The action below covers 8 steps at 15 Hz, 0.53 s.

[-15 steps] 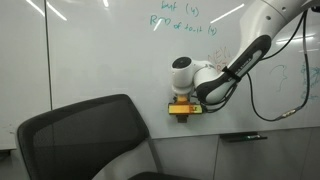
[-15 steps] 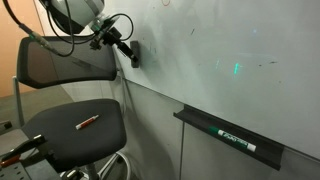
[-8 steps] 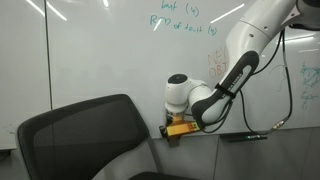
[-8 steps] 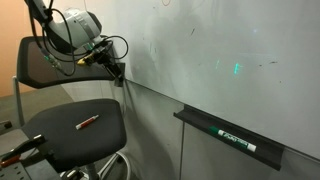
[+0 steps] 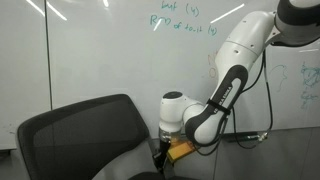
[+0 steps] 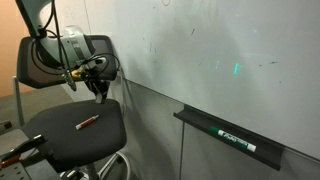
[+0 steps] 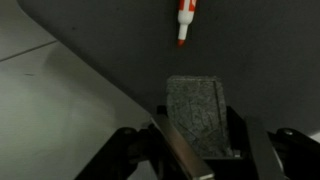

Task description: Use the duster to erase some of the writings at the bottom of the whiteboard

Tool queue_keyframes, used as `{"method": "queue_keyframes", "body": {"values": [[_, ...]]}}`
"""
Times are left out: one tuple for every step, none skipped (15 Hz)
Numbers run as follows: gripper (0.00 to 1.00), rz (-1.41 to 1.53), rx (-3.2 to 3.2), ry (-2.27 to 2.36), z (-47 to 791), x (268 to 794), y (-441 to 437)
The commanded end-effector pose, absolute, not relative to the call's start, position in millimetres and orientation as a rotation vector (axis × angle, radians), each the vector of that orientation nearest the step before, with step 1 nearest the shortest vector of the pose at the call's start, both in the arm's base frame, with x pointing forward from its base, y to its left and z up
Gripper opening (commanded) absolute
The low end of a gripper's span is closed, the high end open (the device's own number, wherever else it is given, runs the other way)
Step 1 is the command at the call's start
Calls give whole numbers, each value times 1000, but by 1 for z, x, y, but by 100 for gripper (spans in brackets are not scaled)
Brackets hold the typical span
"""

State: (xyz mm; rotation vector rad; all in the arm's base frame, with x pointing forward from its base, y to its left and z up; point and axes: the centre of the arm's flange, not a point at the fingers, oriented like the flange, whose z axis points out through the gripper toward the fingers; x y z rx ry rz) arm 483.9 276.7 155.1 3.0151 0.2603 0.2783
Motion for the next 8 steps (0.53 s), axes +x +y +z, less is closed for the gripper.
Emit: {"method": "queue_keyframes", "body": {"values": [[33,124,3061,516,139,492,293],[33,80,3068,587,135,490,296],[33,33,3073,658,132,489,299],[33,-17,3077,730,129,489,300],[33,-73,3073,795,128,489,301],[33,-133,3067,861,126,488,302],[33,-192,3057,924,125,488,302],[33,-256,3041,985,124,487,302]]}}
